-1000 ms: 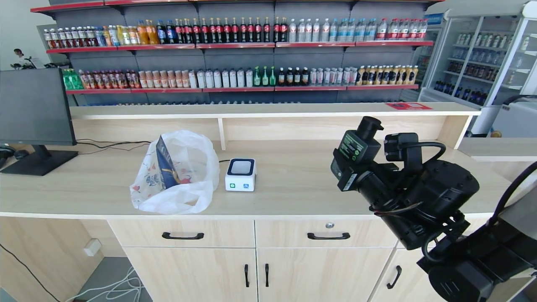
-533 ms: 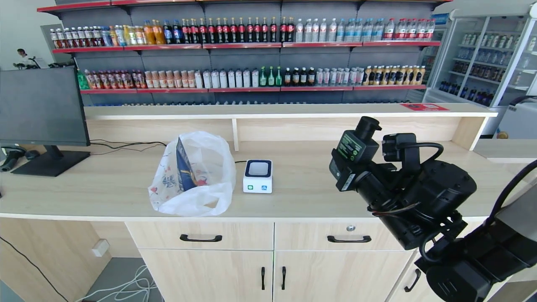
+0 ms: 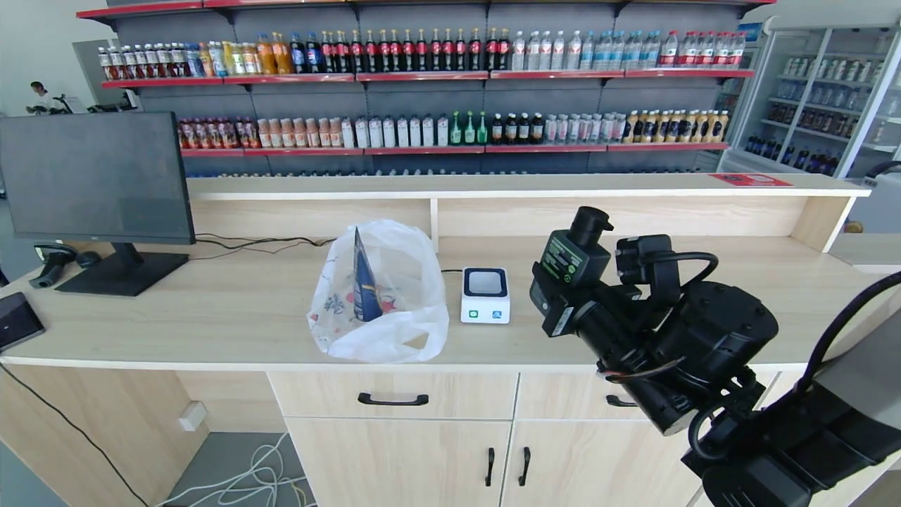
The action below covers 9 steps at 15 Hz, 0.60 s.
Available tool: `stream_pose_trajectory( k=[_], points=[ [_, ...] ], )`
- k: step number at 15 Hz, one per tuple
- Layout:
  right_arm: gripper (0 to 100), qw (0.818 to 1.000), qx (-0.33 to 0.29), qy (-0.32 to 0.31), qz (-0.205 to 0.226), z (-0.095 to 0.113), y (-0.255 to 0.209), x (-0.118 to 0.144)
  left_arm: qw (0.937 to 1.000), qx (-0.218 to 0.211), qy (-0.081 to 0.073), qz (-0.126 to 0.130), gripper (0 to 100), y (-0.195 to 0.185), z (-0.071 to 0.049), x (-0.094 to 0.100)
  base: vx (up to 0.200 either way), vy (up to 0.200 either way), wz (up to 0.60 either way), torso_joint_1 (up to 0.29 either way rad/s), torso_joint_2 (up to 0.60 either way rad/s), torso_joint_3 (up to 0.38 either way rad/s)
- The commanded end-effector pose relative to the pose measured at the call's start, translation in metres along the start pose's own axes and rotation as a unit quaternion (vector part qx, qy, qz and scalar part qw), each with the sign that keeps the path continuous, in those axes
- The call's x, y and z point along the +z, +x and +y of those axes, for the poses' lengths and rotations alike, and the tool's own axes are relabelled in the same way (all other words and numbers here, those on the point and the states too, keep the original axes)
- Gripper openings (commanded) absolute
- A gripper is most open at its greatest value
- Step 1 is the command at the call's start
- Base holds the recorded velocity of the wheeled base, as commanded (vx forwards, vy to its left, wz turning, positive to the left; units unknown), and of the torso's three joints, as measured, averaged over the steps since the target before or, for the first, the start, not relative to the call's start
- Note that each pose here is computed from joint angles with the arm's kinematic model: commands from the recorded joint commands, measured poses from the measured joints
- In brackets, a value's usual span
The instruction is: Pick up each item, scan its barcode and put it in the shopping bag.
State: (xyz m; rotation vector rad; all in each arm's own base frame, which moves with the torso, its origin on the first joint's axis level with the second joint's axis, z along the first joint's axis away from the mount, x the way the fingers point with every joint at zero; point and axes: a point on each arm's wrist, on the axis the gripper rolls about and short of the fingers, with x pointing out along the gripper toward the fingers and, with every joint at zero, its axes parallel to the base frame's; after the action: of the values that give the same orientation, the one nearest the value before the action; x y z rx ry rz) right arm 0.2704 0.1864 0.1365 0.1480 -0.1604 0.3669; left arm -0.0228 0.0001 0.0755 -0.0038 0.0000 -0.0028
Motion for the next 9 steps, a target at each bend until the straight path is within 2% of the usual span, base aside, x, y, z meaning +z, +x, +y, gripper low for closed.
stream_pose_trajectory(
  k=[1,5,9],
  points=[
    [0,1.000,0.003,0.000,0.003,0.0023,0.0016,-0.0037,1.0000,0.000,0.000,0.000,0,0.0000,0.0000,0.0000,0.000,0.200,0.00,0.007,0.01,0.002],
    [0,1.000,0.003,0.000,0.002,0.0028,0.0035,-0.0043,1.0000,0.000,0.000,0.000,0,0.0000,0.0000,0.0000,0.000,0.200,0.00,0.002,0.01,0.001],
    [0,1.000,0.003,-0.001,0.005,0.0030,0.0027,-0.0056,1.0000,0.000,0.000,0.000,0,0.0000,0.0000,0.0000,0.000,0.000,0.00,0.000,0.00,0.000]
  ],
)
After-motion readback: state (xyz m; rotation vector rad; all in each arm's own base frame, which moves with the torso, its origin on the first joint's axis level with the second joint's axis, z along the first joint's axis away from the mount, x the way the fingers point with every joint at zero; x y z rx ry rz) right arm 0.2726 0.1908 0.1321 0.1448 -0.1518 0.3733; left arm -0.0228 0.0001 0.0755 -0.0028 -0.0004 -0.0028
